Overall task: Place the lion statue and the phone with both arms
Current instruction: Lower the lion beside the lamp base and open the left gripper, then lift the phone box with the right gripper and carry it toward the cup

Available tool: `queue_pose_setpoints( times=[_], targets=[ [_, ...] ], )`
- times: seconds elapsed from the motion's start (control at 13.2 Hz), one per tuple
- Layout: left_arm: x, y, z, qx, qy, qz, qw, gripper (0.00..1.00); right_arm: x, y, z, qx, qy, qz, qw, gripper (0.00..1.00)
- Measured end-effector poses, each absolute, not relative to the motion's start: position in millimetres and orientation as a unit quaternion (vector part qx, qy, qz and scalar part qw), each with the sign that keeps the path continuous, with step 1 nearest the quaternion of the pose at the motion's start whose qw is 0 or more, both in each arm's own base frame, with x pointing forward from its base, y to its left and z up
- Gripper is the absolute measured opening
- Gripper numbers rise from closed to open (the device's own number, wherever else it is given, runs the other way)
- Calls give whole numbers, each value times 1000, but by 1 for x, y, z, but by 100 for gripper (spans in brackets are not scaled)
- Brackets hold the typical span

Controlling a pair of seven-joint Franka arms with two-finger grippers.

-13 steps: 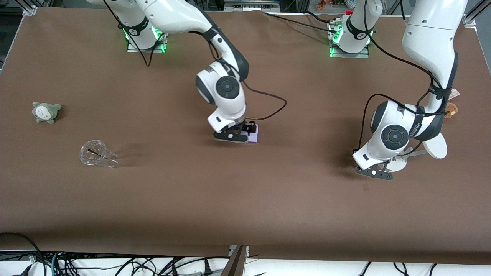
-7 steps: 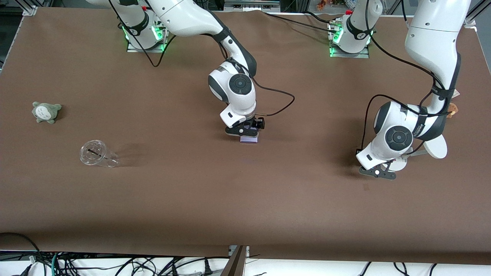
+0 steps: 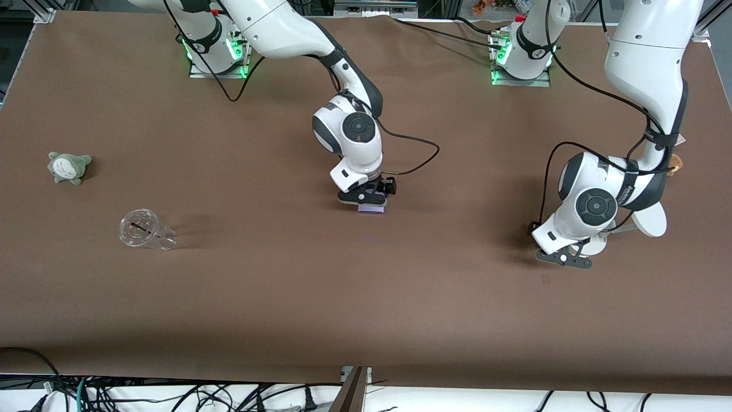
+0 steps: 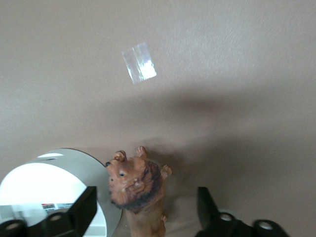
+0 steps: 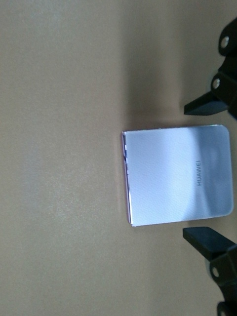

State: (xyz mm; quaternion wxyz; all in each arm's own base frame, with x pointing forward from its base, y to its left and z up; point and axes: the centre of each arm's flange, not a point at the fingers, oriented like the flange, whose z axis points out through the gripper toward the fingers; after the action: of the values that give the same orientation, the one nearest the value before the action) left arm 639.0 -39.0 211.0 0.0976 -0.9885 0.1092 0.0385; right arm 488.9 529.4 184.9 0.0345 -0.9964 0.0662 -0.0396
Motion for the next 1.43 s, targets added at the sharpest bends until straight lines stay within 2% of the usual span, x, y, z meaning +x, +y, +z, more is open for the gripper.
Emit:
queue_pose_setpoints(
  times=[0.23, 0.45, 0.6, 0.68, 0.91, 1.13, 1.43],
  targets=[
    [643, -53, 262, -987, 111, 45, 105, 100, 485, 533, 178, -996, 66, -42, 37, 100],
    [646, -67, 341, -988, 105, 38, 111, 100, 484, 533, 170, -996, 66, -41, 35, 100],
    [643, -72, 402, -992, 89, 6, 95, 100, 484, 532, 169, -996, 67, -41, 35, 94],
    [639, -73, 434, -993, 78, -15, 82, 100, 485, 532, 171, -996, 68, -42, 35, 86],
    [621, -71, 537, -996, 51, -52, 56, 100, 490, 529, 173, -996, 71, -47, 35, 85],
    [615, -64, 594, -996, 38, -57, 57, 100, 523, 506, 195, -995, 70, -62, 27, 85],
    [606, -62, 583, -999, 29, 4, 37, 100, 594, 410, 243, -999, 19, -34, -18, 85]
  ],
)
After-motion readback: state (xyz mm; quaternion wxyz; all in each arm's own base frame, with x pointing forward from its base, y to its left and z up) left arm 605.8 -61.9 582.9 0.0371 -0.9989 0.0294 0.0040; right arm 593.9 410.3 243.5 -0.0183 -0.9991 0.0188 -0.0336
